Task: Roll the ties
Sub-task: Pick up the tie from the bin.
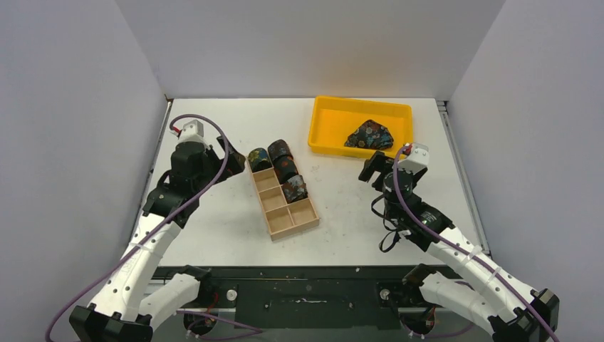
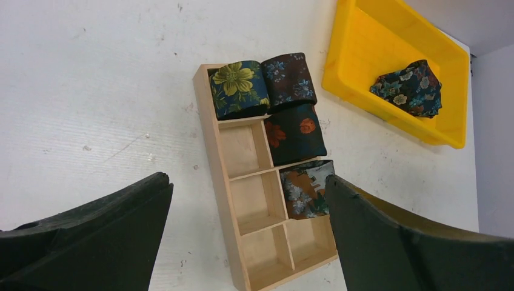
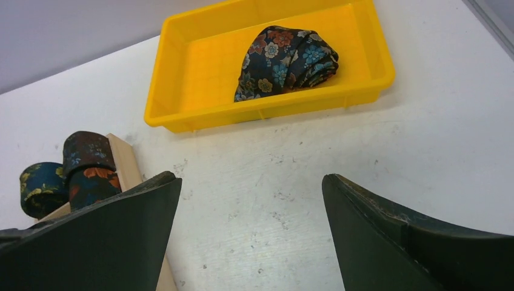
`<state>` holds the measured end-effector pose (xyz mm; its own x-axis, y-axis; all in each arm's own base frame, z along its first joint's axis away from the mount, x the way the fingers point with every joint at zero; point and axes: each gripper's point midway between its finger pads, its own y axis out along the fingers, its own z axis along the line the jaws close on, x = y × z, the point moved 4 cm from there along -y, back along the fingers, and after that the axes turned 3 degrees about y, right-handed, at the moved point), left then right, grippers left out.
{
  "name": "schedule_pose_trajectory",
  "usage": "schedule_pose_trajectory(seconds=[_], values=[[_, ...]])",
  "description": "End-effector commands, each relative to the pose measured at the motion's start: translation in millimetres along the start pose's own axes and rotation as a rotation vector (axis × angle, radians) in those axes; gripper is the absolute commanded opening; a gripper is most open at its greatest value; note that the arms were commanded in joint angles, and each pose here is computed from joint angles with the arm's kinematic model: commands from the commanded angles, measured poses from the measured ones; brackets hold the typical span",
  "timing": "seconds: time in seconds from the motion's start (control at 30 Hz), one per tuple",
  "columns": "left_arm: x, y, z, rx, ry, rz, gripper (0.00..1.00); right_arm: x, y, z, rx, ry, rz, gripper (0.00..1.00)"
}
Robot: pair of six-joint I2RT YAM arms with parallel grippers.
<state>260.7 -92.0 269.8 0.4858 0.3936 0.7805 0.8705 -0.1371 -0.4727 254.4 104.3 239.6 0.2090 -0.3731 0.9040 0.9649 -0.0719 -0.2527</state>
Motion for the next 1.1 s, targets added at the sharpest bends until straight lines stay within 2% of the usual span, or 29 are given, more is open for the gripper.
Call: schedule_pose_trajectory(seconds=[0.0,0.2,0.3,0.4,0.47,0.53,0.57,0.73,0.9,1.07], values=[[10,-2,8,-0.016,0.009,-0.11,0.96,10,2,1,0.008,-0.083,-0.027,0.9],[12,-13,10,-0.126,-0.044,-0.195,0.97,12,27,22,0.006,-0.094,0.049,0.9],[13,-16,9,-0.127,-0.061,-0.197,0.97,30,54,26,0.033,0.046,0.047,0.9],[9,-16,5,-0.158,-0.059,-0.189,0.96,62,91,15,0.026,0.234,-0.014,0.92],[5,-13,5,-0.169,-0.06,-0.181,0.96,78,116,8,-0.01,0.271,-0.083,0.96],[0,-10,6,-0.169,-0.068,-0.163,0.97,82,148,7,-0.086,0.235,-0.105,0.98],[-1,-9,6,-0.175,-0.069,-0.158,0.96,78,165,7,-0.113,0.207,-0.087,1.0],[-3,-6,5,-0.184,-0.065,-0.137,0.96,43,234,-7,-0.247,0.081,0.037,0.97],[-4,0,6,-0.187,-0.075,-0.105,0.97,8,274,-15,-0.27,-0.005,0.147,1.0],[-9,5,4,-0.211,-0.084,-0.069,0.96,-17,297,-21,-0.298,-0.06,0.212,0.99]])
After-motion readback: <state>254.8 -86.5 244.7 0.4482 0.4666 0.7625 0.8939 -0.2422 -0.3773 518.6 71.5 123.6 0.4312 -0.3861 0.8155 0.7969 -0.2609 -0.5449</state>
